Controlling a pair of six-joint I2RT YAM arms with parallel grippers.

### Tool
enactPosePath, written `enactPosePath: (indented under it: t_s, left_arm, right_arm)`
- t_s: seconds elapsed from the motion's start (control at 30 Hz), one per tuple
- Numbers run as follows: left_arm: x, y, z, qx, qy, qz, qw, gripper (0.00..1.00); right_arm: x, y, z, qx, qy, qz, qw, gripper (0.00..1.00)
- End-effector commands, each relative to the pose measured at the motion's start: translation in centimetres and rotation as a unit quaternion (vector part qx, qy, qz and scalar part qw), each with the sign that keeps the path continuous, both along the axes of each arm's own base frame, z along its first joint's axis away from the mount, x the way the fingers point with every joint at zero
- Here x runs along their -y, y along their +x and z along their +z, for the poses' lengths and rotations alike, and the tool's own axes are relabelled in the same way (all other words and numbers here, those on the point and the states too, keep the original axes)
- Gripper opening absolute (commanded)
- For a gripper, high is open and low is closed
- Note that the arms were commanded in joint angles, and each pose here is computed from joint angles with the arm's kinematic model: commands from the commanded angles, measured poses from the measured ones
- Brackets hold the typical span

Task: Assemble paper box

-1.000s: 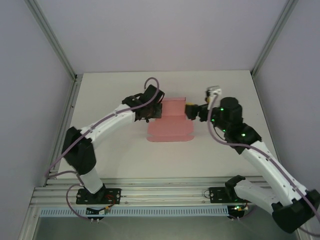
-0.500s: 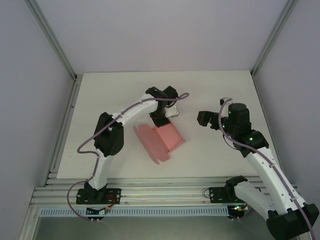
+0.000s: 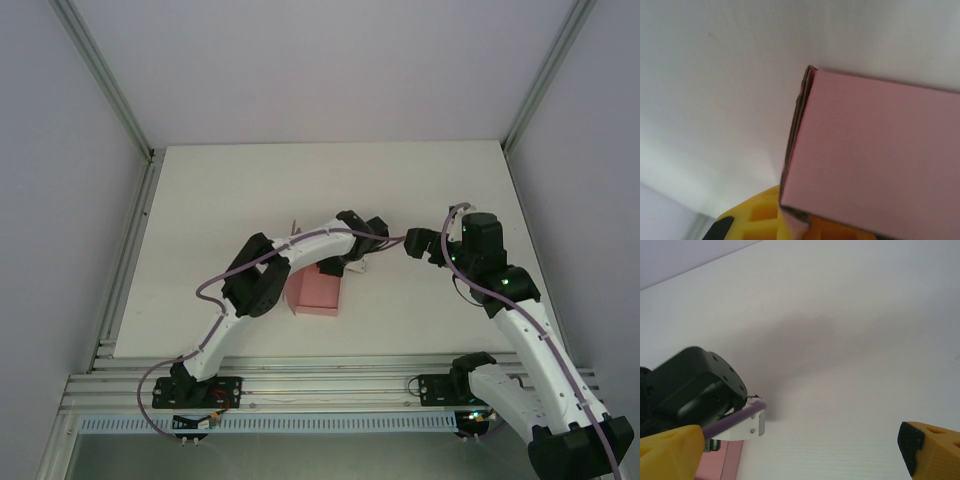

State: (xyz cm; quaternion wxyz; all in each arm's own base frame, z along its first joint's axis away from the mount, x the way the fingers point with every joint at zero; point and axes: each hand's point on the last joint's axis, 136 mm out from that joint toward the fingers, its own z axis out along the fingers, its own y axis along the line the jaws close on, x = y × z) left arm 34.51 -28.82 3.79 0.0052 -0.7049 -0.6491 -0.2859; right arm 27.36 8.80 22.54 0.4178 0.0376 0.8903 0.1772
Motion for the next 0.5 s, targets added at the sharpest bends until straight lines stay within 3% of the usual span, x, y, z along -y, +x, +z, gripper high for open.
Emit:
enactPosePath:
  t_s: [0.0, 0.17, 0.33, 0.47]
  left_arm:
    - [3.9, 3.0, -2.6, 0.101, -0.003, -0.082, 0.992, 0.00]
    - [4.8, 4.1, -4.4, 0.150, 0.008, -0.130, 0.980, 0.00]
    - [6.1, 3.3, -2.1, 0.130, -0.061, -0.104, 0.984, 0.00]
    - [8.1, 2.7, 2.4, 0.133, -0.154, -0.107, 0.973, 0.34]
  right_arm:
    - [-0.3, 0.2, 0.7, 0.013, 0.019, 0.003, 1.000, 1.00]
    - [-0.2, 0.3, 0.5, 0.010, 0.026, 0.003, 1.000, 1.00]
    - [-0.1, 0.3, 0.2, 0.006, 0.034, 0.005, 0.999, 1.00]
    - [-0.2, 0.4, 0.3, 0.007, 0.044, 0.007, 0.999, 1.00]
